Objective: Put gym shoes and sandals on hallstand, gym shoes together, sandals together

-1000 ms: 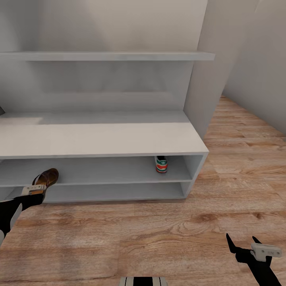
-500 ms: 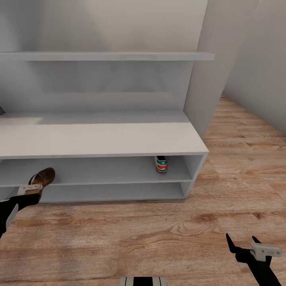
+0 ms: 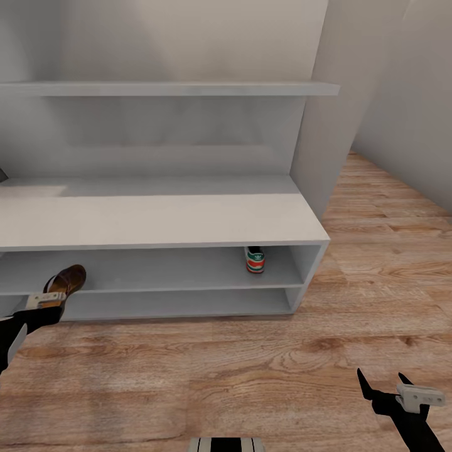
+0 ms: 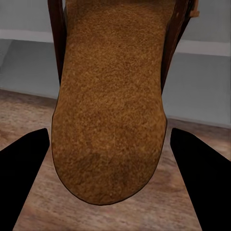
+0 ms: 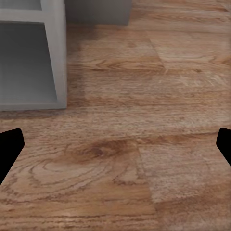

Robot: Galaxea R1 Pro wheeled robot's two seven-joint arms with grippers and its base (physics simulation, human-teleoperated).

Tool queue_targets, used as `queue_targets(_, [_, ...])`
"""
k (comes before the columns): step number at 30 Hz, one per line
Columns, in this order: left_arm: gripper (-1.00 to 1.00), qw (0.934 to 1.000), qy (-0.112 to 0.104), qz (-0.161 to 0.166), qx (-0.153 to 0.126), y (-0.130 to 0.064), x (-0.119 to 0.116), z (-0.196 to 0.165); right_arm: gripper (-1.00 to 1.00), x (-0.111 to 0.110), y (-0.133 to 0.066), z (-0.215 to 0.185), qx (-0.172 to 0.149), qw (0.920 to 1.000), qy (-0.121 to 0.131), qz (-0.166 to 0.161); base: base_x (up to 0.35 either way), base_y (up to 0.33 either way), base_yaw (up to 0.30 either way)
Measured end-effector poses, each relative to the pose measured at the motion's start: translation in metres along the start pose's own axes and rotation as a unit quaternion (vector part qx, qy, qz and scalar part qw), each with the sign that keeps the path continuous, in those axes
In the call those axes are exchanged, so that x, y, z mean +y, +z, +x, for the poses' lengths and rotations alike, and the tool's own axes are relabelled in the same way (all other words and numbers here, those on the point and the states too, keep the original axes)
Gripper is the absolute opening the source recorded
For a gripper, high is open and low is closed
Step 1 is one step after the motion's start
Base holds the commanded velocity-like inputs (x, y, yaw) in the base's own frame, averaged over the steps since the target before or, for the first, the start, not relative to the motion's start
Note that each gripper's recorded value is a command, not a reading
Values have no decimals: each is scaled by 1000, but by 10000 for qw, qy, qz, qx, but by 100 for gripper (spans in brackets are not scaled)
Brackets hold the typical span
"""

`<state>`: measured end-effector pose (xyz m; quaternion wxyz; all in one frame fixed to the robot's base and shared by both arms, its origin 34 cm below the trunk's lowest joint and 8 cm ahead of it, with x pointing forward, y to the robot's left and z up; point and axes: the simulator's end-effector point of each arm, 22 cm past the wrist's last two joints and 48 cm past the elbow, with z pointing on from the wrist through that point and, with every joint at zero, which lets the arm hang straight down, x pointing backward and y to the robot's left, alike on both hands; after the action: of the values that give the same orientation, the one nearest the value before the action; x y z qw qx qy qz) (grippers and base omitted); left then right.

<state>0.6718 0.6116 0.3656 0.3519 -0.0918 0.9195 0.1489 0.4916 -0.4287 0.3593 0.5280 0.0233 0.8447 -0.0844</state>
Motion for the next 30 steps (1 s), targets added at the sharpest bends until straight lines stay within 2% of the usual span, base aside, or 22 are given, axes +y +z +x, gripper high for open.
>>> queue_targets(30, [-100, 10000, -28, -1, -1, 0, 1, 2, 100, 1, 0, 0, -1, 10000, -2, -10, 0, 0, 0])
